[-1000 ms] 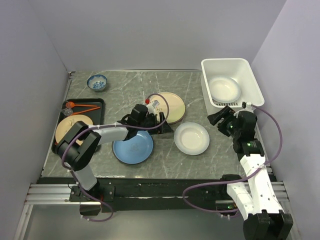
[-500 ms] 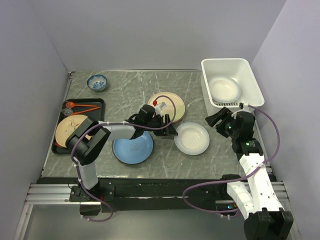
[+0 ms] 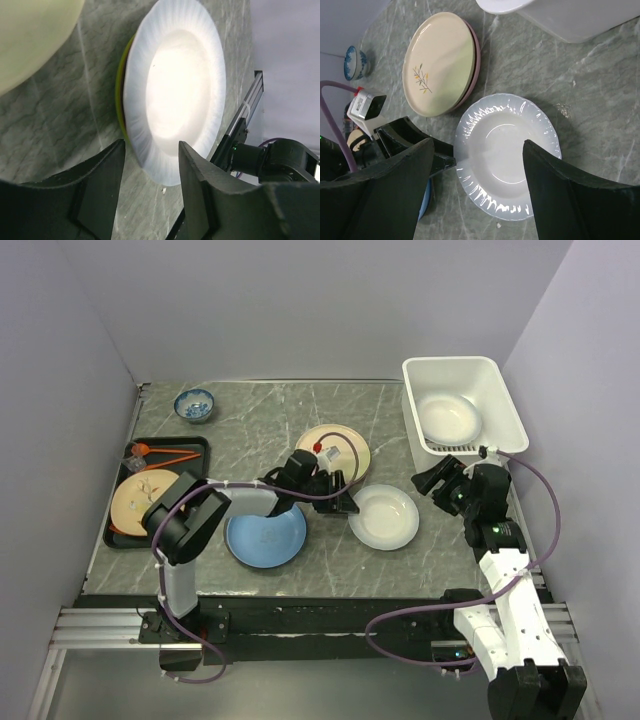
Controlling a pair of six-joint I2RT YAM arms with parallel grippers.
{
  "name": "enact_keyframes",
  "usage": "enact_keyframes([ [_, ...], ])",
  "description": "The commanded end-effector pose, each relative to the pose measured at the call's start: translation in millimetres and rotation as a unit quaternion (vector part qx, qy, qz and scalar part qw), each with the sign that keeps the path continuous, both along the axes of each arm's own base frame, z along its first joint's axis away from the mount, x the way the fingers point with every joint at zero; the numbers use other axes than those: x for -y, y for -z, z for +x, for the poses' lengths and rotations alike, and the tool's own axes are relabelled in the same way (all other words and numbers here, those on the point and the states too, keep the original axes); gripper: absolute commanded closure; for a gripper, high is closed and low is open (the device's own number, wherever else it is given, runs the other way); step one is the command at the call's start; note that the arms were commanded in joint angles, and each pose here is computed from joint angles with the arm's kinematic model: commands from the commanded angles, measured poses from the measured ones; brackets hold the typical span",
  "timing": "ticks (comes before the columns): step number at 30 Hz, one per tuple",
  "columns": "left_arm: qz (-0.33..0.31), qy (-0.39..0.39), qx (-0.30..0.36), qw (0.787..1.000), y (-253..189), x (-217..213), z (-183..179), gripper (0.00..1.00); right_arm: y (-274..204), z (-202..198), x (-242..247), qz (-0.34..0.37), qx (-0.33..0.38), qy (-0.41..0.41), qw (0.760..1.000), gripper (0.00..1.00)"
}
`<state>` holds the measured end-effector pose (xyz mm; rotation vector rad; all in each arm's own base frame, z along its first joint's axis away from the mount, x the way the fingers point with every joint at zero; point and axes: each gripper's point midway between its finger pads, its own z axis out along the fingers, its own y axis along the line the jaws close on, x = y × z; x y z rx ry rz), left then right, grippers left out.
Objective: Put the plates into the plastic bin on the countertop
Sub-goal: Pick up the plate at the center of the board.
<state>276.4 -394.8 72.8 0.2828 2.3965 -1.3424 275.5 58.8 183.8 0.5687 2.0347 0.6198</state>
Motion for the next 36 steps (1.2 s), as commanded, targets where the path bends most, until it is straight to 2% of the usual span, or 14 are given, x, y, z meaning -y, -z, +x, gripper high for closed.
enact_keyframes([
  [1, -0.021, 0.016, 0.025, 0.999, -18, 16, 5, 0.49, -4, 0, 1, -0.014, 0.014, -0.002, 1.0, 0.21],
  [11, -0.002, 0.019, 0.015, 1.0, -4, 21, 4, 0.54, -8, -2, 3, -0.022, 0.016, 0.0, 1.0, 0.21],
  [16, -0.006, 0.021, 0.01, 1.0, 0, 24, 4, 0.61, -9, -2, 4, -0.022, 0.018, 0.001, 1.0, 0.21],
  [17, -0.009, 0.022, 0.01, 1.0, -1, 25, 4, 0.64, -8, -3, 4, -0.022, 0.017, 0.001, 1.0, 0.21],
  [18, -0.01, 0.022, 0.01, 1.0, 0, 25, 3, 0.75, -8, -3, 4, -0.023, 0.017, 0.002, 1.0, 0.21],
  [21, -0.01, 0.02, 0.013, 1.0, -4, 24, 4, 0.99, -7, -4, 4, -0.022, 0.017, 0.001, 1.0, 0.21],
  [31, -0.011, 0.01, 0.021, 1.0, -10, 20, 4, 0.99, -3, -5, 3, -0.021, 0.014, 0.001, 1.0, 0.21],
  [36, -0.034, 0.017, 0.024, 0.999, -25, 21, 0, 0.99, -4, -6, 3, -0.02, 0.016, -0.002, 1.0, 0.21],
])
